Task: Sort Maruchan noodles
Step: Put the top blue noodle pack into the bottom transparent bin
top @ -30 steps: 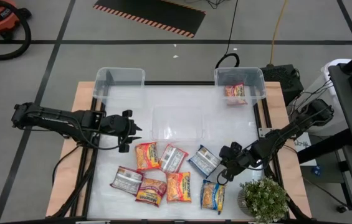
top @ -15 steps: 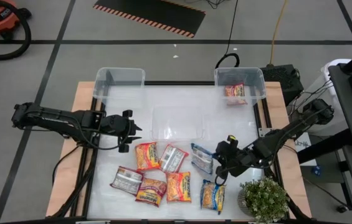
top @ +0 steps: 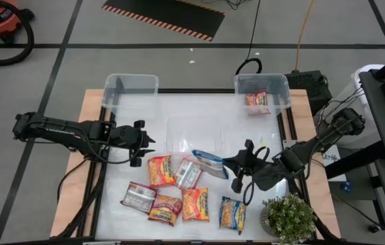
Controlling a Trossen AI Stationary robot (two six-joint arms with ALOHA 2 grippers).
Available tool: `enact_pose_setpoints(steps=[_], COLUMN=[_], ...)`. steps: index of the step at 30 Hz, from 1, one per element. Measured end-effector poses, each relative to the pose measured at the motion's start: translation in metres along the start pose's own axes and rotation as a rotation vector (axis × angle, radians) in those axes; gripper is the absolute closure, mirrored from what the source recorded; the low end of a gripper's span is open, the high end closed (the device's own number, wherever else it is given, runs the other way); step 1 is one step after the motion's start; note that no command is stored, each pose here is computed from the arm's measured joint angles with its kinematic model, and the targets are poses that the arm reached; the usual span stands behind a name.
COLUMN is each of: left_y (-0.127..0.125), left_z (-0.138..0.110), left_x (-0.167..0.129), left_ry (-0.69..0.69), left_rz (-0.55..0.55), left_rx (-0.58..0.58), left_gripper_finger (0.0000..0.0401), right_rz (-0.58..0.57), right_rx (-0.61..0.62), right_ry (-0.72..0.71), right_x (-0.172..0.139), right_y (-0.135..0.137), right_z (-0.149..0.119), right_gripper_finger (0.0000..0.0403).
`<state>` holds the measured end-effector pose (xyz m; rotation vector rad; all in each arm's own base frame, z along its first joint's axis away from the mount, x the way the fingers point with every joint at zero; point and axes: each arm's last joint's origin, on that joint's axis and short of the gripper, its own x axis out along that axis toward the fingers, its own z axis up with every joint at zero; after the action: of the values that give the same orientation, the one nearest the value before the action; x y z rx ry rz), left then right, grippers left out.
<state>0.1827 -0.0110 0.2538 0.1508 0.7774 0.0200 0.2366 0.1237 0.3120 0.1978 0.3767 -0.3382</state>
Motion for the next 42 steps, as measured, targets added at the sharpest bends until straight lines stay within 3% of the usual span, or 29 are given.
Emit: enact_pose_setpoints(steps=[12, 23, 34, 42], left_y=[0.001, 0.001, -0.022, -0.032], left_z=[0.010, 0.031, 0.063, 0.070], left_x=[0.000, -0.005, 0.002, 0.025], left_ry=[-0.100, -0.326, -0.601, -0.623], left_rz=[0.004, -0.006, -0.086, -0.081], left_rx=[-0.058, -0.114, -0.024, 0.010], left_gripper_finger=[0.0233, 0.0233, 0.0233, 0.0228], right_rz=[-0.109, -0.201, -0.213, -0.209], right_rx=[-0.157, -0.341, -0.410, -0.415], right_ry=[-0.241, -0.248, -0.273, -0.268], right_x=[0.001, 0.008, 0.008, 0.009], right_y=[0.009, 0.014, 0.016, 0.017], right_z=[0.022, 0.019, 0.023, 0.022], right_gripper_finger=[0.0403, 0.0403, 0.0403, 0.0403])
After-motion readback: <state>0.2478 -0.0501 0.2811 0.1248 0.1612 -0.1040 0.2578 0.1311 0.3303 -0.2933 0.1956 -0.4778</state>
